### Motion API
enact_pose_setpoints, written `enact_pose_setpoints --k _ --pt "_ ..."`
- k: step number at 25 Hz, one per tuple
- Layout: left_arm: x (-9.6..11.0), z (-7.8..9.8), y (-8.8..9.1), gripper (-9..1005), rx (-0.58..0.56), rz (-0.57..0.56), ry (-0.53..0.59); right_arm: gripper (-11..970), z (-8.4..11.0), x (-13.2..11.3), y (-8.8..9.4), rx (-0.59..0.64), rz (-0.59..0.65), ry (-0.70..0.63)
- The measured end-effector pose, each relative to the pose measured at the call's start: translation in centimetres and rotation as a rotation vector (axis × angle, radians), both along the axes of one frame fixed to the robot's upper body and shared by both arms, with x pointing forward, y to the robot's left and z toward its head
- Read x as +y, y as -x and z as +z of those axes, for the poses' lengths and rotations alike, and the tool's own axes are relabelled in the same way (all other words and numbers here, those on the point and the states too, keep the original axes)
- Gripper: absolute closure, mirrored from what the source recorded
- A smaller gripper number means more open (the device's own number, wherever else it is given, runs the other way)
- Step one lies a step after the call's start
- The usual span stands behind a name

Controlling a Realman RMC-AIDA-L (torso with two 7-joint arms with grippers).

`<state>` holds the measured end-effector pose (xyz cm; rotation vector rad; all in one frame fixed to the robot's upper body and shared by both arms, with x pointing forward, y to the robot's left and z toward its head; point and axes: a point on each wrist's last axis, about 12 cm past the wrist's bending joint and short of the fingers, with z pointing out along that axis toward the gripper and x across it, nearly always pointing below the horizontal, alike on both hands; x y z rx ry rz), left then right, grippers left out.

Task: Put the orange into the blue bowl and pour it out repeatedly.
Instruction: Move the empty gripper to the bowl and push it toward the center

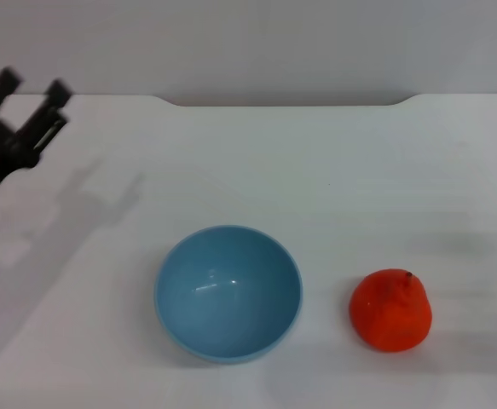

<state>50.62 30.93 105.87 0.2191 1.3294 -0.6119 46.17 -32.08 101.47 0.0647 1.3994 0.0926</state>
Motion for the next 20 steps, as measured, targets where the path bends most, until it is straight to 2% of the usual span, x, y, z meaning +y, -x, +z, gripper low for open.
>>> enact_pose_setpoints --k 2,3,4,6,10,14,17,20 --pt "-0.5 1.1 -2.1 198 0.064 -0.095 -0.004 511 0.0 0.0 0.0 0.000 0.002 -0.002" --pt "-1.2 2.1 -3.9 198 0.129 -0.173 -0.033 511 -0.1 0.1 0.2 0.001 0.002 -0.009" --pt "-1.2 2.1 -3.9 198 0.129 -0.173 -0.033 511 -0.1 0.1 0.2 0.001 0.002 -0.009" --pt "-2.4 4.0 -6.5 197 0.238 -0.260 -0.110 511 -0.1 0.1 0.2 0.003 0.002 -0.015" --pt "-4.6 7.8 -8.7 197 0.336 -0.344 -0.243 511 -0.1 0.1 0.3 0.004 0.004 -0.016" --pt "-5.9 12.4 -8.9 197 0.440 -0.403 -0.334 511 -0.1 0.1 0.3 0.003 0.006 -0.016" --pt "-6.6 15.4 -8.0 197 0.554 -0.409 -0.452 511 -0.1 0.2 0.2 0.001 0.008 -0.016" --pt "-7.2 17.6 -6.4 197 0.679 -0.350 -0.611 511 0.0 0.1 0.0 -0.002 0.010 -0.015"
